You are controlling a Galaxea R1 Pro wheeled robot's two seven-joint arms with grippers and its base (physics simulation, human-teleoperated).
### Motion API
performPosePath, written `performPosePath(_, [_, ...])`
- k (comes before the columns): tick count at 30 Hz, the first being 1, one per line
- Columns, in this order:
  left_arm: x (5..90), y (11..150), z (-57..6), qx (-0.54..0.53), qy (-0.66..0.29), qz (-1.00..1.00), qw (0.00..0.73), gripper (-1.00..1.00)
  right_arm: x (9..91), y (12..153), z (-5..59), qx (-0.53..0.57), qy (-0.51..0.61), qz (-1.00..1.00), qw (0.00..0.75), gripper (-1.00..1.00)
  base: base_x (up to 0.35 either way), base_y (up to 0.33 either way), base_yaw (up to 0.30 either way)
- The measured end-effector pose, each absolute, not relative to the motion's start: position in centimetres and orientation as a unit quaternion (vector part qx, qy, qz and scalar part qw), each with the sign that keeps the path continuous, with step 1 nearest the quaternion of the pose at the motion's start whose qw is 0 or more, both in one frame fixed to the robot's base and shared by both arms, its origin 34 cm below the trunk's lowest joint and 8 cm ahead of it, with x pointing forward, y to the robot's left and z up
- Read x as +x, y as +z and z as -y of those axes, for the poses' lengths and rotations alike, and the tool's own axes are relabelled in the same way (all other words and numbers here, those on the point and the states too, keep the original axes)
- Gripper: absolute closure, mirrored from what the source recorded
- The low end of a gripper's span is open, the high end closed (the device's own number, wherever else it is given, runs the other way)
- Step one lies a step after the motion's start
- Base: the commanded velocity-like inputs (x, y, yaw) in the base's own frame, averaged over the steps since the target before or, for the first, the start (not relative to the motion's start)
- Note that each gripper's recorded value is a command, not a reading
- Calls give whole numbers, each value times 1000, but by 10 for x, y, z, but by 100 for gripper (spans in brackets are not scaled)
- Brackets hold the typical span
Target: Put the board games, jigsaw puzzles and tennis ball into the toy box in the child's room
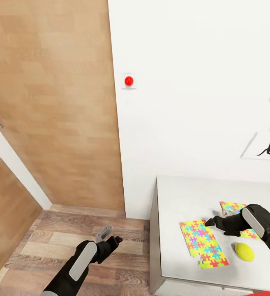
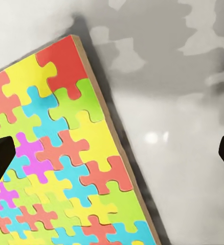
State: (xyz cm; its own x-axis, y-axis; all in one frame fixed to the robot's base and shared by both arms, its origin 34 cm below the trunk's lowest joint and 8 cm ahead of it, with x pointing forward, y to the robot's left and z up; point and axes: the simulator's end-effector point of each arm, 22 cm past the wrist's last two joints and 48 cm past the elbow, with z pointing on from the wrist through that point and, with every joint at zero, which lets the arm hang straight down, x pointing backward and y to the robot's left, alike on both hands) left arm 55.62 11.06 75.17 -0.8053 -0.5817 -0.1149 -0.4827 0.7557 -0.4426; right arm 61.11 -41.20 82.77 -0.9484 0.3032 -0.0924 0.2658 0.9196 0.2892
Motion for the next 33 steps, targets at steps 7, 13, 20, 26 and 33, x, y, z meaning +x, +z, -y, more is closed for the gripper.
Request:
performPosePath(7, [553, 747, -111, -287, -198, -930, 119, -100, 609, 822, 412, 147, 137, -978, 63, -100, 0, 0, 0])
performPosePath(13, [551, 742, -111, -288, -197, -930, 114, -100, 608, 818, 411, 147, 140, -977, 58, -100, 0, 0, 0])
performPosePath(20, [548, 738, -111, -289, -195, -931, 109, -100, 608, 815, 406, 147, 155, -975, 56, -100, 0, 0, 0])
performPosePath(26, [546, 735, -111, -290, -194, -931, 106, -100, 607, 813, 404, 147, 161, -974, 54, -100, 0, 0, 0])
performPosePath(33, [546, 734, -111, -290, -194, -931, 105, -100, 607, 813, 403, 147, 164, -974, 53, -100, 0, 0, 0])
